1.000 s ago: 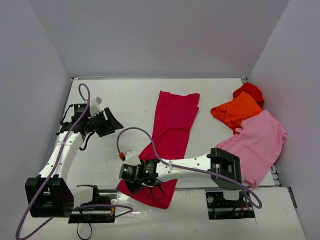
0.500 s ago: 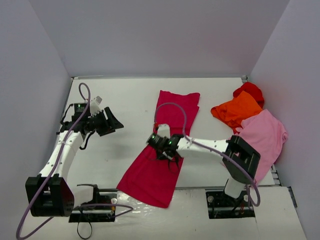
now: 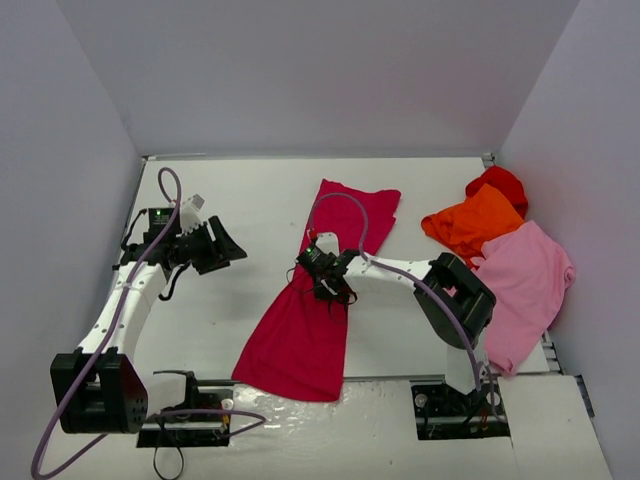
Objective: Fold and stack the t-shirts
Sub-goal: Grab the bottom of the folded rectangular tshirt with right arm
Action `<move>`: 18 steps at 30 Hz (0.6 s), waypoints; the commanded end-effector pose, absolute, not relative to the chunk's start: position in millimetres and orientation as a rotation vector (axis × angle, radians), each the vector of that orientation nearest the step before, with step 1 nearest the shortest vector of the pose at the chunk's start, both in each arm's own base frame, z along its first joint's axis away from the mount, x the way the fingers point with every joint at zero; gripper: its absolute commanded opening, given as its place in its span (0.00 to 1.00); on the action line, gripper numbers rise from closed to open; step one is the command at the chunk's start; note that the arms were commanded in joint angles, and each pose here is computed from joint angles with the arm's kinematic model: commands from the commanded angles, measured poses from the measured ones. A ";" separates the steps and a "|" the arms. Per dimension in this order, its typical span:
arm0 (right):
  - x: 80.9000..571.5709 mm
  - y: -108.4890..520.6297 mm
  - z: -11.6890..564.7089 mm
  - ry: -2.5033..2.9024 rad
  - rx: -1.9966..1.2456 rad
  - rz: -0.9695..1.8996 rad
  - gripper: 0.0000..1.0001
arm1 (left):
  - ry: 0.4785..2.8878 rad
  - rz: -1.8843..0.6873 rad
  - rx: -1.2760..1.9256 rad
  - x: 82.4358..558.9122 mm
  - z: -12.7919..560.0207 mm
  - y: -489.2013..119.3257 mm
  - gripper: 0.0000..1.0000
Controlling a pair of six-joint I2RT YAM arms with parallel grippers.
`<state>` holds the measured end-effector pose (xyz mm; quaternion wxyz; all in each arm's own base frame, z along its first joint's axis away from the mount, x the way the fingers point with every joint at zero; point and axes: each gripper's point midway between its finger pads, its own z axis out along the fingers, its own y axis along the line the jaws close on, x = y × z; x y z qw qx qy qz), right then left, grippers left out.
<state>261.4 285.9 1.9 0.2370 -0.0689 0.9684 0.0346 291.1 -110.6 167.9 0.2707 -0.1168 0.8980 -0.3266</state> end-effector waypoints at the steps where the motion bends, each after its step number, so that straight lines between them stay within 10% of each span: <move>1: 246.3 255.3 -81.3 2.839 -0.237 -0.005 0.00 | 2.339 -0.865 -0.249 309.4 195.2 -108.6 0.54; 18: 334.1 229.4 -50.0 2.730 -0.123 -0.007 0.09 | 2.351 -0.837 -0.243 315.9 196.3 -105.6 0.54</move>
